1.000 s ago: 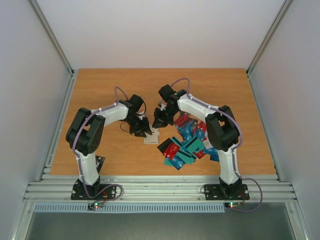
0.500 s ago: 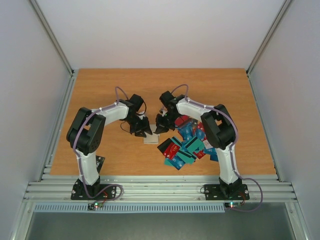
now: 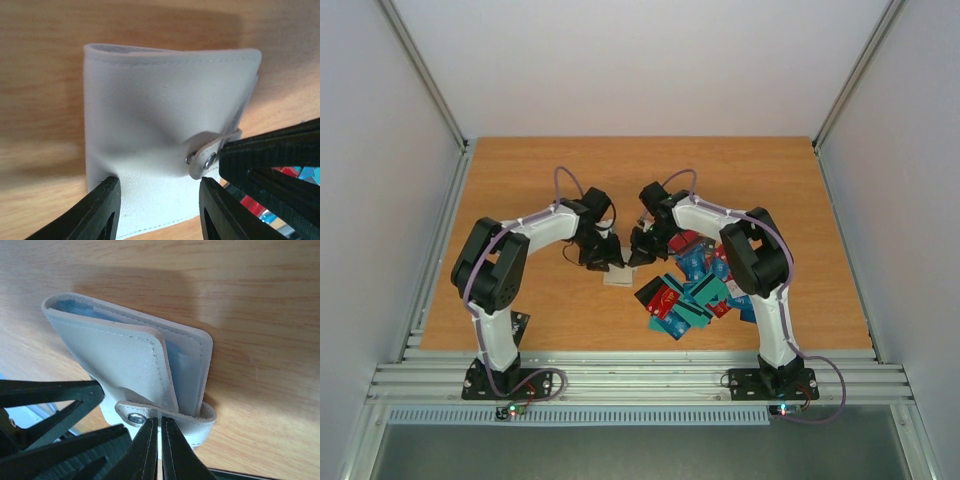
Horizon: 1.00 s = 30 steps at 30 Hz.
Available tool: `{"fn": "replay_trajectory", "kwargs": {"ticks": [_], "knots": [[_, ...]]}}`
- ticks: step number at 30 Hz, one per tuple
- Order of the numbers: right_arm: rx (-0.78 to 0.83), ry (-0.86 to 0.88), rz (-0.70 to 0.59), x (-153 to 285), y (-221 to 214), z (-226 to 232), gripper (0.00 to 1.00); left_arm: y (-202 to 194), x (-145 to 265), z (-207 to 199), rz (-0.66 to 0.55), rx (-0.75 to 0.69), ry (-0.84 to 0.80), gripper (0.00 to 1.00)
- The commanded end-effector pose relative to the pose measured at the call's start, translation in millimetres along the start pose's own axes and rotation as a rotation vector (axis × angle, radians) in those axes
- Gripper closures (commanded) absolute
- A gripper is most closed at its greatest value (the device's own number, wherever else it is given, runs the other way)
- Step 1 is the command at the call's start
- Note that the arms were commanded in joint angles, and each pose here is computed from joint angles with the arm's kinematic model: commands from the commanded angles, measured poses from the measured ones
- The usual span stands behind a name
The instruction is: Put the credit cards into the card holder
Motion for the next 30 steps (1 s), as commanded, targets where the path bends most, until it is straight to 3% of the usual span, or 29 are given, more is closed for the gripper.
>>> {"fn": "replay_trajectory", "kwargs": {"ticks": [1,7,18,30], "knots": [[0.009,0.011,0.002,-11,6,-2,0.95,18,7,20,-0.105,-0.010,0.114,0.55],[0.004,0.017,0.013,-14,8,-4,0.95,24,13,25,-0.113,-0.001,0.064,0.55],[0.013,0.041,0.024,-16,16,3,0.95,30,52,27,-0.183,-0.067,0.073,0.46],[0.038,0.088,0.043,-14,19,10,0.95,37,1,30,0.044,-0.188,-0.059,0.47]]}}
Point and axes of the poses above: each gripper's point midway between its finger pads, its own x axis back along the fingers, its own z axis along the line the jaws close on, y = z × x, the point moved 10 cm from there along x, back along the fingers, and after that the axes turned 3 degrees about x, right-handed, at the moved point
